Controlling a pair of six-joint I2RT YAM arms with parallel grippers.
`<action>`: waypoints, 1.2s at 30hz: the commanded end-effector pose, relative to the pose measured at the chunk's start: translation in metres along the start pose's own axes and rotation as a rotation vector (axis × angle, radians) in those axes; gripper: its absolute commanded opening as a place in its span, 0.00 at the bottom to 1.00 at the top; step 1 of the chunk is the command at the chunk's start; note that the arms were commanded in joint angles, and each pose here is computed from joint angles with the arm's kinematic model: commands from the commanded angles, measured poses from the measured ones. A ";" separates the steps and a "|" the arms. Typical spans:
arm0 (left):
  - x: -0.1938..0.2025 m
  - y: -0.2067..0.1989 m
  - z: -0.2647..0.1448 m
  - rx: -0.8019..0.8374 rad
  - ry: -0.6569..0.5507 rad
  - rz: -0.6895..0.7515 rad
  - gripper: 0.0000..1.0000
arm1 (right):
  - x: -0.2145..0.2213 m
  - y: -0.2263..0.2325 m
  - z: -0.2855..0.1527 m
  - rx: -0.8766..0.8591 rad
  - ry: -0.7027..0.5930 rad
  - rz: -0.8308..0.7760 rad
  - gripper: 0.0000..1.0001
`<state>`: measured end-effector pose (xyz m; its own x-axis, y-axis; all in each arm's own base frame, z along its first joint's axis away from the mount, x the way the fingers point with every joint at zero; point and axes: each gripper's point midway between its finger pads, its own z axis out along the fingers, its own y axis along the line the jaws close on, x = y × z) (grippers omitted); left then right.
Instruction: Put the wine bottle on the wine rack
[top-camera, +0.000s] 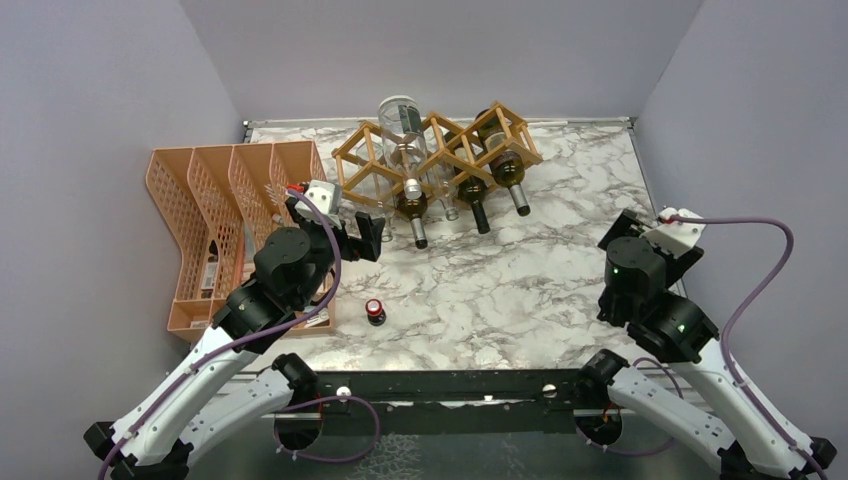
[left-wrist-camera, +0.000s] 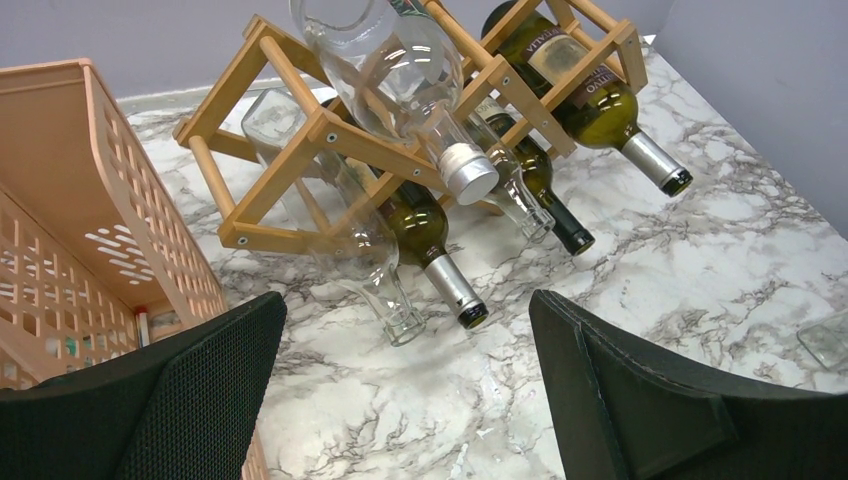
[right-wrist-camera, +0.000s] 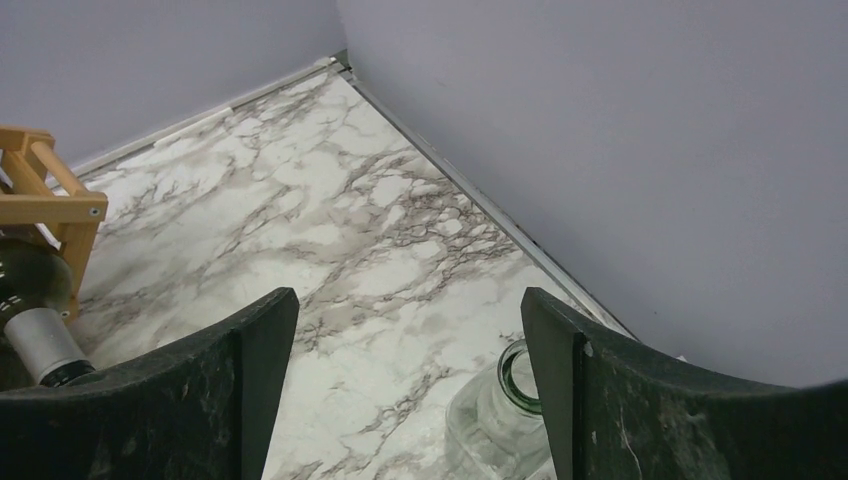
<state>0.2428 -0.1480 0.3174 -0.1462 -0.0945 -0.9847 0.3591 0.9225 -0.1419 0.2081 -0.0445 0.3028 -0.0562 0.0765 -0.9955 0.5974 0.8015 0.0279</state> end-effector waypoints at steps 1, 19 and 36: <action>-0.015 -0.004 -0.002 0.022 -0.040 -0.026 0.99 | 0.007 0.003 0.005 0.048 -0.013 -0.005 0.84; -0.012 -0.001 -0.001 0.005 -0.028 -0.017 0.99 | 0.014 -0.001 0.068 0.141 0.108 -0.094 0.88; -0.008 -0.001 0.000 0.000 -0.010 -0.009 0.99 | 0.030 -0.041 0.055 0.314 0.060 0.055 0.88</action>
<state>0.2445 -0.1496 0.3141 -0.1555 -0.0853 -0.9841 0.3585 0.9235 -0.1366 0.2380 -0.0975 0.2673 -0.1167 0.1440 -0.9827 0.7670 0.6417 0.0029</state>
